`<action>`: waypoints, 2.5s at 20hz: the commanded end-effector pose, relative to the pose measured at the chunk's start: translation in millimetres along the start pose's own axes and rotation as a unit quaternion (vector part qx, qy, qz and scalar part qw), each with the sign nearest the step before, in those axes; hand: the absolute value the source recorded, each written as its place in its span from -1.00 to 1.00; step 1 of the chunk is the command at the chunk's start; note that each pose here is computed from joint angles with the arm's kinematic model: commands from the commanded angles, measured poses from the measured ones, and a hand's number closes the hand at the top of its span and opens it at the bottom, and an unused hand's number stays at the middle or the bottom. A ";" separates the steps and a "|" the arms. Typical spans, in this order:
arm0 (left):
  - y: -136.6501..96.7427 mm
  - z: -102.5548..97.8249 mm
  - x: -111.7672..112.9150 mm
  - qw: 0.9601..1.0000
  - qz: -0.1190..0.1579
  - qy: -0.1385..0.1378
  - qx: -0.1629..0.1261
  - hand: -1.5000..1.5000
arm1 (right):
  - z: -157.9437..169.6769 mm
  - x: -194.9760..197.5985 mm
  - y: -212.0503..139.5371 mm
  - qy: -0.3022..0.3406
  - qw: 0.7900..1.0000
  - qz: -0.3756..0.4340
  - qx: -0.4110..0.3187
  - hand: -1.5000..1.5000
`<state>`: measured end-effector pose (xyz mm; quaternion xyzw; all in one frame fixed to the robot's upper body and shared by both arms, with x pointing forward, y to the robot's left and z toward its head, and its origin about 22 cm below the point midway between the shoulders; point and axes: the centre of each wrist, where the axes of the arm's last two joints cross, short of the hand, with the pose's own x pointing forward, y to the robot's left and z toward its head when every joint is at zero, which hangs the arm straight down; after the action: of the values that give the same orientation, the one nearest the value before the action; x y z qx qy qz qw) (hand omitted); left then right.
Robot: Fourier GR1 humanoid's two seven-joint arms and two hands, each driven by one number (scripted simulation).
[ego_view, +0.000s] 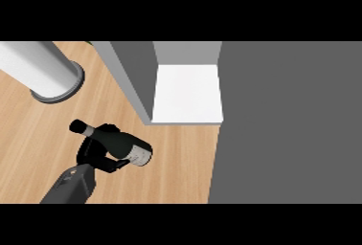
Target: Pick up the wine, place it into the cabinet and close the cabinet
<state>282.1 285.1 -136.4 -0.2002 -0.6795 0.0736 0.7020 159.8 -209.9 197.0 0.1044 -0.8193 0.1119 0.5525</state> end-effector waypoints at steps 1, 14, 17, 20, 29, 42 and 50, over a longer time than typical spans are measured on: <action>14.3 25.3 -6.6 0.986 0.023 -0.091 0.137 1.00 | 7.3 9.7 -2.6 -0.013 1.000 -0.004 -0.004 -1.00; -63.3 18.2 -15.5 0.990 0.042 -0.113 0.071 1.00 | 23.2 16.1 -1.5 -0.005 1.000 -0.017 0.008 -1.00; -77.1 22.3 1.3 0.994 0.038 -0.099 0.039 1.00 | -0.1 16.6 -5.4 -0.001 1.000 -0.011 0.005 -1.00; -109.8 22.6 1.3 0.994 0.039 -0.094 0.034 1.00 | 11.4 9.6 -6.3 -0.007 1.000 -0.010 0.004 -1.00; -178.7 16.6 9.3 0.995 0.055 -0.063 0.061 1.00 | -3.4 -3.1 -8.0 -0.003 1.000 -0.006 0.011 -1.00; -193.6 12.8 -24.1 0.993 0.046 -0.052 0.099 1.00 | 1.0 -1.7 -9.1 0.007 1.000 -0.008 0.003 -1.00; -189.4 -19.7 -18.1 0.991 0.052 -0.076 0.095 1.00 | 7.2 -4.6 -4.5 -0.005 1.000 -0.016 0.014 -1.00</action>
<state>256.7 101.4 -86.4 -0.1621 -0.7016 0.1901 0.6673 168.0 -222.5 191.3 0.1069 -0.8126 0.1177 0.5607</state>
